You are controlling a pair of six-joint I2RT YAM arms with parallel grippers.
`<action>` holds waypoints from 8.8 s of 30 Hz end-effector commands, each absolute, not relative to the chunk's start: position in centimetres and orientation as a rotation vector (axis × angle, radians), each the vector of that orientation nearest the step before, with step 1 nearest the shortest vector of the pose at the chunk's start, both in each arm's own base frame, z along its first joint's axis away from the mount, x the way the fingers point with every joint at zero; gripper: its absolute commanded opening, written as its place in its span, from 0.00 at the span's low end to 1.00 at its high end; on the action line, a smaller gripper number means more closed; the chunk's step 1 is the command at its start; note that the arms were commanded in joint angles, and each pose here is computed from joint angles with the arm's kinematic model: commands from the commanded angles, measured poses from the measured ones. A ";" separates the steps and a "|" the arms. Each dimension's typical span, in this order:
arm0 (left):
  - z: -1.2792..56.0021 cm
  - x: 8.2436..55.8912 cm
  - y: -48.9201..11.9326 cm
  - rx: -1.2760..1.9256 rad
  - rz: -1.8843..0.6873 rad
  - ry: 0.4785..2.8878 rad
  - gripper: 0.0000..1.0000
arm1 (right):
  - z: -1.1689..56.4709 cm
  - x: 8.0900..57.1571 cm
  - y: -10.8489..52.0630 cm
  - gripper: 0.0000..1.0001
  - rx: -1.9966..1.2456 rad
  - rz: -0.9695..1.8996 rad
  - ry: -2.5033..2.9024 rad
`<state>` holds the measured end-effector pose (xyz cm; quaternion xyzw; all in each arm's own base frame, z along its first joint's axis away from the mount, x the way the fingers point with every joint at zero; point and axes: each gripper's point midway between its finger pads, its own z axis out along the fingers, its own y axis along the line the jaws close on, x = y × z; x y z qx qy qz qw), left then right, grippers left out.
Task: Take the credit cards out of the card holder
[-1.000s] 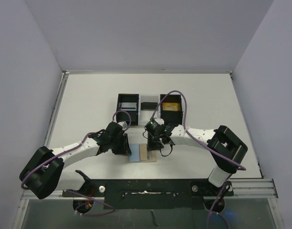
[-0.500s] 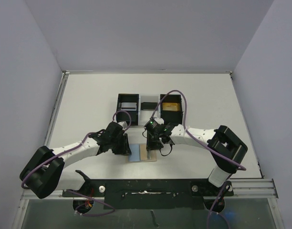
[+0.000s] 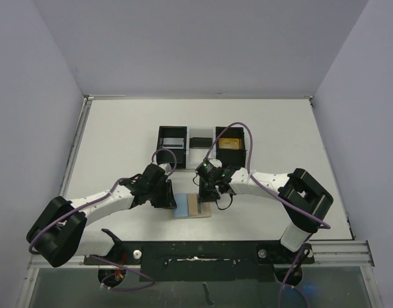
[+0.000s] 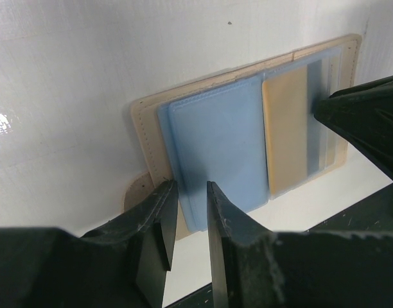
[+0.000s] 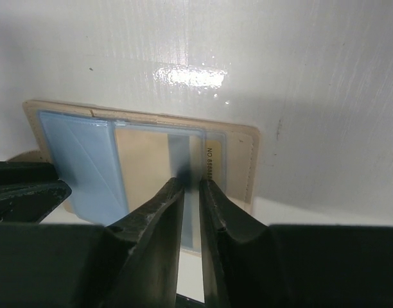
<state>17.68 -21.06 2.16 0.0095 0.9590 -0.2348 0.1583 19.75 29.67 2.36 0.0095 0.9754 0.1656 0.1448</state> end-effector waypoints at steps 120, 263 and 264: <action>2.9 18.3 -22.2 0.063 -0.727 2.709 0.20 | 5.6 20.4 30.0 0.35 -0.012 0.366 2.728; 3.1 18.5 -22.6 0.070 -0.748 2.702 0.20 | 6.6 19.6 32.0 0.25 -0.238 0.082 2.731; 3.1 18.6 -22.6 0.070 -0.749 2.702 0.20 | 6.7 19.5 32.0 0.23 -0.241 0.088 2.732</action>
